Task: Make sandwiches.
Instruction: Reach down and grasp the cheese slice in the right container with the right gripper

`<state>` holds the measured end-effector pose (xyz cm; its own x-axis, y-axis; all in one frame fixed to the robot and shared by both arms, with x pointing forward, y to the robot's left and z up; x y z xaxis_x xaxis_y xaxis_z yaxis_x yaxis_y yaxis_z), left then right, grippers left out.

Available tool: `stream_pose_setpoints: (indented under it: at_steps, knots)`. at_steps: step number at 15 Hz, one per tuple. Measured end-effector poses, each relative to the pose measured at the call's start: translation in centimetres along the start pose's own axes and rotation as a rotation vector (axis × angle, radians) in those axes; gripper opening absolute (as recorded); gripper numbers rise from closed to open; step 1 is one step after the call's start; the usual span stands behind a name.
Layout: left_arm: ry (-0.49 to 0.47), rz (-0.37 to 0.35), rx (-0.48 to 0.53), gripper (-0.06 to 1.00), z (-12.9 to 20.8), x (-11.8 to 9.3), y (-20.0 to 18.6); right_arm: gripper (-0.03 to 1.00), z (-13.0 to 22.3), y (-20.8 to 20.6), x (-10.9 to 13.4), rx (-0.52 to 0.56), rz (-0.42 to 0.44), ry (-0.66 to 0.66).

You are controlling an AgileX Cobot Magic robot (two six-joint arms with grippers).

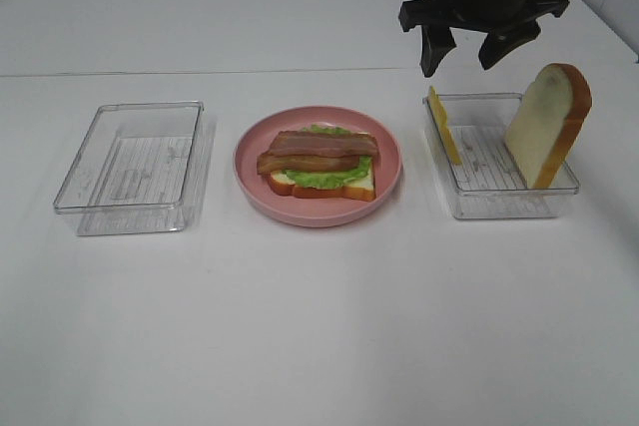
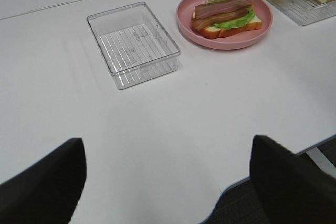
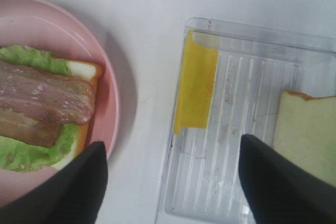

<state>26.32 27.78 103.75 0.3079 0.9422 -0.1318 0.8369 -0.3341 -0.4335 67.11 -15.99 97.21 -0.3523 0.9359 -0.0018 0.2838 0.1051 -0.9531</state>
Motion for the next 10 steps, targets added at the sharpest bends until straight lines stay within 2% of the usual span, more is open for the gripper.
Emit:
stream_pose_setpoints:
  at_steps: [4,10]
  knots:
    - [0.0,0.0,0.0,0.8,0.0,0.0,0.0,0.66,-1.3,1.9,0.1,-0.005,-0.014,-0.022]
    - [0.0,0.0,0.0,0.8,0.0,0.0,0.0,0.64,-1.7,6.4,-1.0,0.081,-0.027,0.006]
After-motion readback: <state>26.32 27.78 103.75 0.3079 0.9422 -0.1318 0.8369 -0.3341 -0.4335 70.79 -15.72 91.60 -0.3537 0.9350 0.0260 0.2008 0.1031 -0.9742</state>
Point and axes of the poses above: a point on each arm's last joint axis where the gripper is mounted, y pointing out along that axis toward the gripper, x along the wrist's bending axis when the last joint is at zero, z = x × y, the point moved 4 cm from there along y, pointing out along that axis toward the gripper, and after that the axes turned 8 degrees about -y, right-handed, at the moved point
